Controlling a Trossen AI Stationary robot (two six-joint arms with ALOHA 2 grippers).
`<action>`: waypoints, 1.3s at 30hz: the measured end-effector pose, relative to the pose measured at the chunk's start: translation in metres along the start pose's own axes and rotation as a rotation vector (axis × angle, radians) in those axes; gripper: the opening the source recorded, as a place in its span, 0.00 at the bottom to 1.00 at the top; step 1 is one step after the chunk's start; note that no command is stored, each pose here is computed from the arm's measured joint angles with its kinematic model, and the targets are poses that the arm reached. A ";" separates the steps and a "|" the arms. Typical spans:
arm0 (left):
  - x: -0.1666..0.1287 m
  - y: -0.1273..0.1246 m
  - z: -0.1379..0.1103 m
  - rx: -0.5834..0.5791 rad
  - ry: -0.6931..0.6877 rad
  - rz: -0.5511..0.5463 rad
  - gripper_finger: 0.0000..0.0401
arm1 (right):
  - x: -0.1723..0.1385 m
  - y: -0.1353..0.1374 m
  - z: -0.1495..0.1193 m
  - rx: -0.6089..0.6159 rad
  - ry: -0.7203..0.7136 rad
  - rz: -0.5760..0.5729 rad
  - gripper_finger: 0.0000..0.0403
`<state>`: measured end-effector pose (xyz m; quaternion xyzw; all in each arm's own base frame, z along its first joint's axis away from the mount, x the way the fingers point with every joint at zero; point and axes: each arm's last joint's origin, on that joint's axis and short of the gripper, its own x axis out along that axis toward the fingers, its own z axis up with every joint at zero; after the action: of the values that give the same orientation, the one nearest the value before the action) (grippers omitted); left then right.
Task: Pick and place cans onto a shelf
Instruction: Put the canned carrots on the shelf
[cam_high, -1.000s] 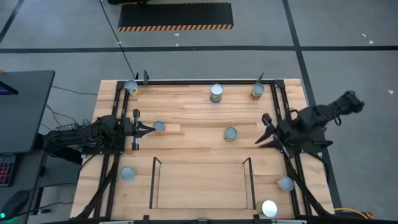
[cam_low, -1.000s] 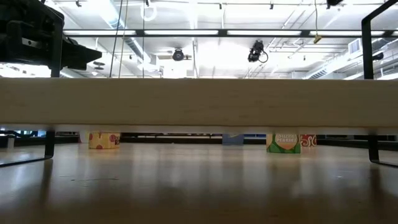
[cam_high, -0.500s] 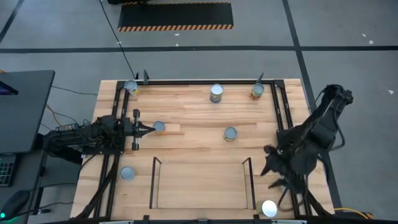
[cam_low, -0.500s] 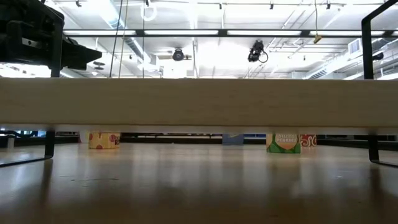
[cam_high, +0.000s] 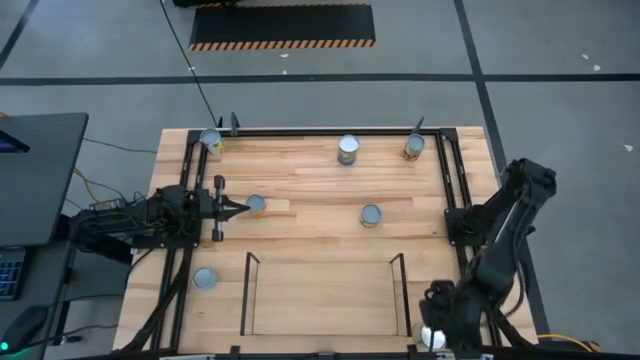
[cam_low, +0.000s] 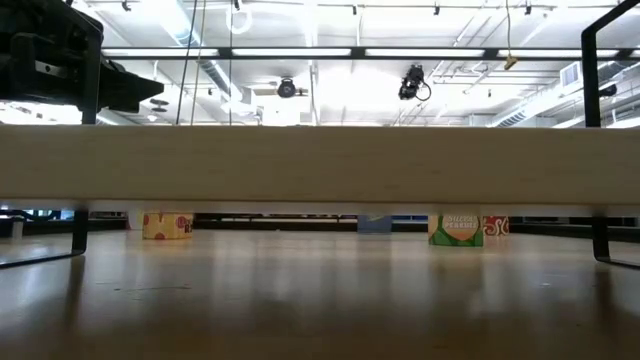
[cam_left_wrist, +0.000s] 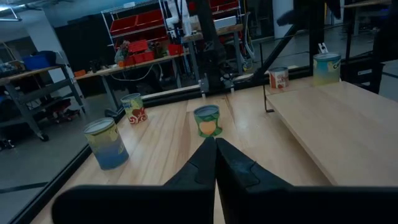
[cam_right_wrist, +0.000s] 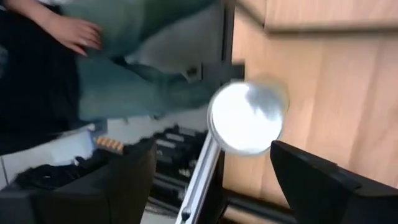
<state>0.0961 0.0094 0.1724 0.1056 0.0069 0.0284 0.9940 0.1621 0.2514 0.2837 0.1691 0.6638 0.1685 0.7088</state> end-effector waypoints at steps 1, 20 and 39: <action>0.000 0.000 0.000 0.000 0.000 0.000 0.03 | 0.007 0.002 -0.003 0.006 0.017 -0.015 0.79; 0.000 0.000 0.000 0.000 0.000 0.000 0.03 | 0.023 0.016 -0.036 -0.271 -0.123 -0.193 0.78; 0.000 0.000 0.000 0.000 0.000 0.000 0.03 | 0.028 0.015 -0.026 -0.407 -0.286 -0.270 0.99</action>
<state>0.0961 0.0094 0.1725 0.1056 0.0068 0.0284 0.9940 0.1372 0.2776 0.2645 -0.0446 0.5260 0.1768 0.8307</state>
